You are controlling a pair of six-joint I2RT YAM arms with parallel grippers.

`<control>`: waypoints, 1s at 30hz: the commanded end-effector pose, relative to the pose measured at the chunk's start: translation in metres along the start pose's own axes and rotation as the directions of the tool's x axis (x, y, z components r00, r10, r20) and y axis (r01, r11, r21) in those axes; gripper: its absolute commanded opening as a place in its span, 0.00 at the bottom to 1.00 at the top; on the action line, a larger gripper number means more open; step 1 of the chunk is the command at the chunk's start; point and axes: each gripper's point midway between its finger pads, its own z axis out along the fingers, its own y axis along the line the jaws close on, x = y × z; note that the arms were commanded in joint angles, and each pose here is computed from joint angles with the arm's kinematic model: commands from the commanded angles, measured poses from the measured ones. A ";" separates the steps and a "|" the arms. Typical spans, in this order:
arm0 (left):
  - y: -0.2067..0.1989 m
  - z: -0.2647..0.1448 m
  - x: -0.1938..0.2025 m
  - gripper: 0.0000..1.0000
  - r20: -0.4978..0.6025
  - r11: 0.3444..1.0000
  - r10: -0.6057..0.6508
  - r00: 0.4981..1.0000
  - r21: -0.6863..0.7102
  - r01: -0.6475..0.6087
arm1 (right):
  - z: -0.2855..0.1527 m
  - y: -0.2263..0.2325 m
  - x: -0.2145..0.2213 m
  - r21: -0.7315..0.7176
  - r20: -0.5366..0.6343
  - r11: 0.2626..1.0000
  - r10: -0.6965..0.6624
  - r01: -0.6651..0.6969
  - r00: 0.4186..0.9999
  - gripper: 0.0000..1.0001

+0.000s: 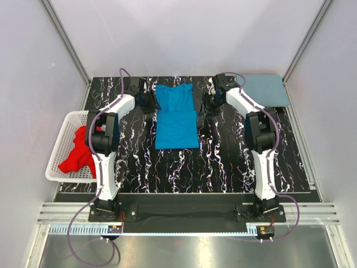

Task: Fold and stack the t-shirts
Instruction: Fold the tshirt

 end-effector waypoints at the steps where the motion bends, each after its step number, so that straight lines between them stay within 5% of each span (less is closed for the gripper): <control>1: 0.008 0.010 0.001 0.47 -0.038 0.999 -0.035 0.999 0.024 0.036 | -0.046 0.032 -0.012 -0.069 0.097 0.998 0.003 0.004 0.995 0.50; 8: 0.001 -0.052 -0.008 0.46 0.049 0.998 0.063 0.997 -0.023 -0.062 | -0.057 0.029 0.041 -0.108 -0.001 0.993 0.037 -0.037 0.999 0.62; 14: 0.003 -0.108 0.043 0.51 0.074 0.996 0.090 0.993 0.012 -0.091 | -0.060 0.030 0.092 -0.161 -0.077 0.982 0.088 -0.099 0.993 0.68; 23: 0.035 -0.102 0.162 0.54 -0.100 0.997 0.039 0.994 0.067 -0.032 | -0.042 0.024 0.149 -0.188 -0.152 0.974 0.100 -0.128 0.983 0.65; 30: 0.042 -0.094 0.193 0.54 -0.149 0.995 -0.002 0.989 0.096 0.017 | -0.024 0.023 0.166 -0.213 -0.174 0.960 0.148 -0.184 0.974 0.62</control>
